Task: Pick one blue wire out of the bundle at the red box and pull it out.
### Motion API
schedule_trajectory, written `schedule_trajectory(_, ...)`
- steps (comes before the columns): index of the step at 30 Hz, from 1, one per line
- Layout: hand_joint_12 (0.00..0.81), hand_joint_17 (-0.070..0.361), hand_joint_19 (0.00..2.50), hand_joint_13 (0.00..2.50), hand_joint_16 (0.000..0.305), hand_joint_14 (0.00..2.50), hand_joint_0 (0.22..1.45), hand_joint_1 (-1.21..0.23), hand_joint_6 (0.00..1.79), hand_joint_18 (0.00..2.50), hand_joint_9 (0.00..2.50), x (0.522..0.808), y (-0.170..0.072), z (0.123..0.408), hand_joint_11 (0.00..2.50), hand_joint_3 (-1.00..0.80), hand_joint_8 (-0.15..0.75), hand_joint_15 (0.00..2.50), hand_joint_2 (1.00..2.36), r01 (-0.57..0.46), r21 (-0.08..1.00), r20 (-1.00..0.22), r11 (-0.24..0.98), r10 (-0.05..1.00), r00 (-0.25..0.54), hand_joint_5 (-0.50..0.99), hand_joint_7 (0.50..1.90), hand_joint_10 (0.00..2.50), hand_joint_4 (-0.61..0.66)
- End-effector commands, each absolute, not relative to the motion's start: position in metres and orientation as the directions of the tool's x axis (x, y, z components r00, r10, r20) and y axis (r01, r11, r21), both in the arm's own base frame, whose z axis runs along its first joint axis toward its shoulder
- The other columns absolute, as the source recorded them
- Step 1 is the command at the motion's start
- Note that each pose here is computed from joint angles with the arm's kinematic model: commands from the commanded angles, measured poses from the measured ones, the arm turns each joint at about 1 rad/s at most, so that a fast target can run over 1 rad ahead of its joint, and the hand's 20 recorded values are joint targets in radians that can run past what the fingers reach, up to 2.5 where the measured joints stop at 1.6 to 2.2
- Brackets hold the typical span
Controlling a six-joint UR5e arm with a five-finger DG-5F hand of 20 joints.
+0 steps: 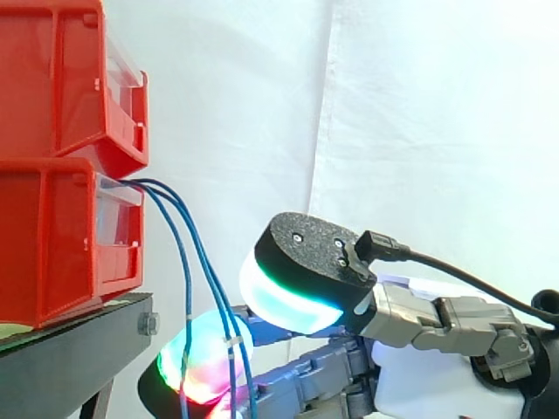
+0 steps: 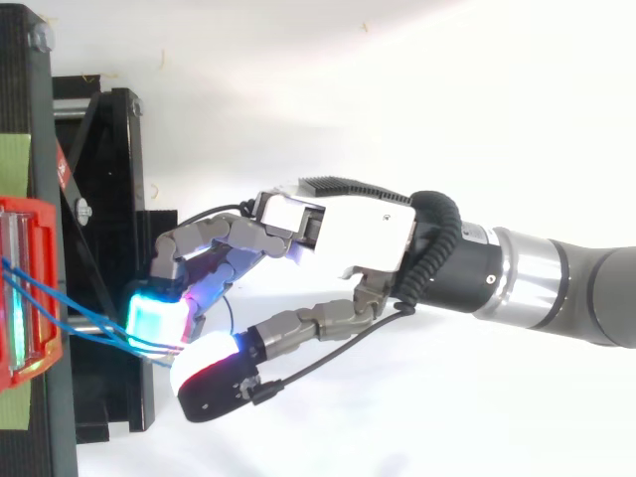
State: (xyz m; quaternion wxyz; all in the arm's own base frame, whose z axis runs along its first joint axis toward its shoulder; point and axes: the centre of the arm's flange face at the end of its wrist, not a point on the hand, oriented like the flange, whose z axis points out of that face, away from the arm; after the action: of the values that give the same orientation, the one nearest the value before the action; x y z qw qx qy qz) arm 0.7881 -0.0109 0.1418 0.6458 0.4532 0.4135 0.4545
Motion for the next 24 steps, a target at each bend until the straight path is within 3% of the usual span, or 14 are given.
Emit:
schedule_trajectory(1,0.440,0.138,0.42,0.72,0.061,0.01,0.57,-0.72,0.73,0.68,0.90,0.790,-0.011,0.142,0.53,-0.32,0.359,0.31,1.01,-0.216,0.961,-0.119,0.173,0.963,0.242,-0.16,1.00,0.01,0.23)
schedule_trajectory(5,0.437,0.137,0.42,0.72,0.061,0.01,0.57,-0.72,0.73,0.68,0.90,0.791,-0.010,0.141,0.53,-0.31,0.357,0.31,1.01,-0.217,0.961,-0.119,0.173,0.964,0.239,-0.16,1.00,0.01,0.24)
schedule_trajectory(10,0.436,0.137,0.41,0.72,0.061,0.01,0.58,-0.72,0.76,0.67,0.90,0.794,-0.012,0.116,0.53,-0.28,0.359,0.32,1.02,-0.221,0.961,-0.113,0.166,0.965,0.235,-0.17,0.98,0.01,0.22)
schedule_trajectory(18,0.439,0.137,0.42,0.72,0.061,0.01,0.57,-0.67,0.85,0.68,0.90,0.797,-0.013,0.118,0.54,-0.13,0.360,0.32,1.02,-0.252,0.956,-0.091,0.149,0.970,0.227,-0.19,0.97,0.01,0.20)
schedule_trajectory(22,0.441,0.138,0.43,0.72,0.062,0.01,0.56,-0.64,0.86,0.68,0.90,0.797,-0.013,0.118,0.54,-0.16,0.364,0.32,1.02,-0.253,0.957,-0.088,0.146,0.970,0.228,-0.19,0.95,0.02,0.22)
schedule_trajectory(24,0.448,0.142,0.43,0.72,0.063,0.01,0.53,-0.59,0.80,0.68,0.90,0.797,-0.014,0.118,0.54,-0.30,0.366,0.33,1.01,-0.254,0.957,-0.082,0.140,0.970,0.227,-0.19,0.93,0.01,0.22)
